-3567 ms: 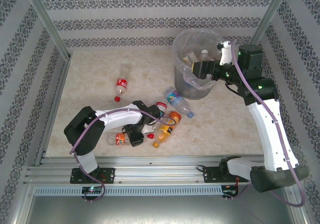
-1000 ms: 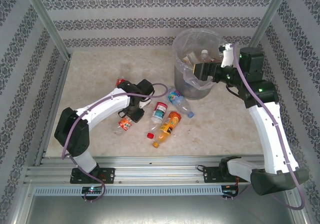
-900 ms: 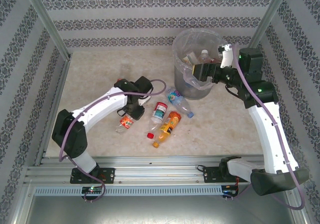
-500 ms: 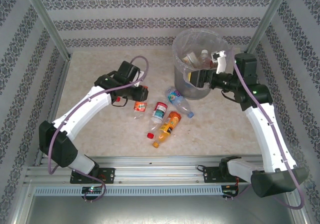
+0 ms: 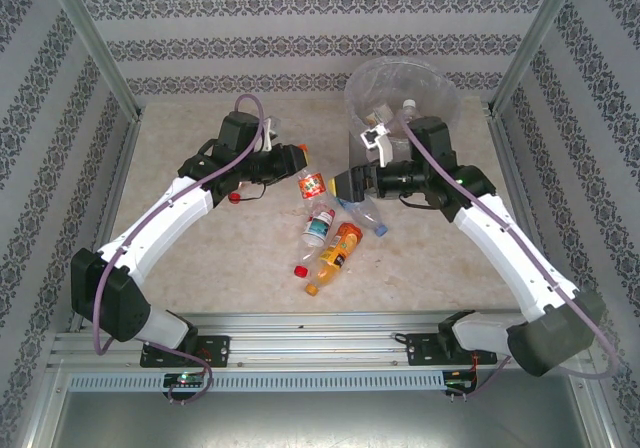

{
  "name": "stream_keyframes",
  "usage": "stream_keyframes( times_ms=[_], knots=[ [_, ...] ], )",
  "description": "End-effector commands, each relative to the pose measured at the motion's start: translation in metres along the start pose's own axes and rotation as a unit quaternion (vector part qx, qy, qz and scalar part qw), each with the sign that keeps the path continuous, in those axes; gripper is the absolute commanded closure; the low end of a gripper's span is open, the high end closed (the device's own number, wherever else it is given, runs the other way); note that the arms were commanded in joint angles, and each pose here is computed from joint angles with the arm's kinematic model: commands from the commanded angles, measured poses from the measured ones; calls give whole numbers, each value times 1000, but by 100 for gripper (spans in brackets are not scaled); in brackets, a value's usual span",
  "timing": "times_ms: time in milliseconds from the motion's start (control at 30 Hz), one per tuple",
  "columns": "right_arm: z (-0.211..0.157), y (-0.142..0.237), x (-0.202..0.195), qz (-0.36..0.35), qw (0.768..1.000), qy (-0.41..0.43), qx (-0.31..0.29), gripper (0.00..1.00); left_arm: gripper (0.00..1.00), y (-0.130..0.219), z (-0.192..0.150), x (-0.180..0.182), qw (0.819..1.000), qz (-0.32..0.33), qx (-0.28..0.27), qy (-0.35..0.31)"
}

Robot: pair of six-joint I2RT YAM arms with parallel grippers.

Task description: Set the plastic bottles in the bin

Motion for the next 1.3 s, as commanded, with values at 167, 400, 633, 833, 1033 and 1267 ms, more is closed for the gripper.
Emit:
stream_keyframes(
  times_ms=[167,400,633,833,1033,1267],
  knots=[
    [5,-28,-16,-27,999,19,6,3,70,15,7,-30,994,-95,-4,51],
    [5,-48,-21,-24,999,17,20,3,70,15,6,-33,993,-106,2,51],
    [3,-65,-22,-21,999,17,38,11,70,13,7,-38,992,-119,8,49],
    [4,-65,-20,-21,999,19,37,34,70,14,7,-34,993,-107,8,42],
    [4,-59,-18,-28,999,25,35,54,62,14,10,-36,992,-119,4,42],
    [9,-37,-16,-42,999,20,15,56,3,33,17,-56,987,-156,-24,-18]
  ],
)
Point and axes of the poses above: each hand's point on the last joint's axis, 136 mm out from that joint toward the fingers, its own y axis back along the fingers, its own x axis along the line the jaws close on, z = x × y, the point moved 2 cm from there along y, back along the fingers, and after that the axes turned 2 degrees about -y, right-handed, at the moved point
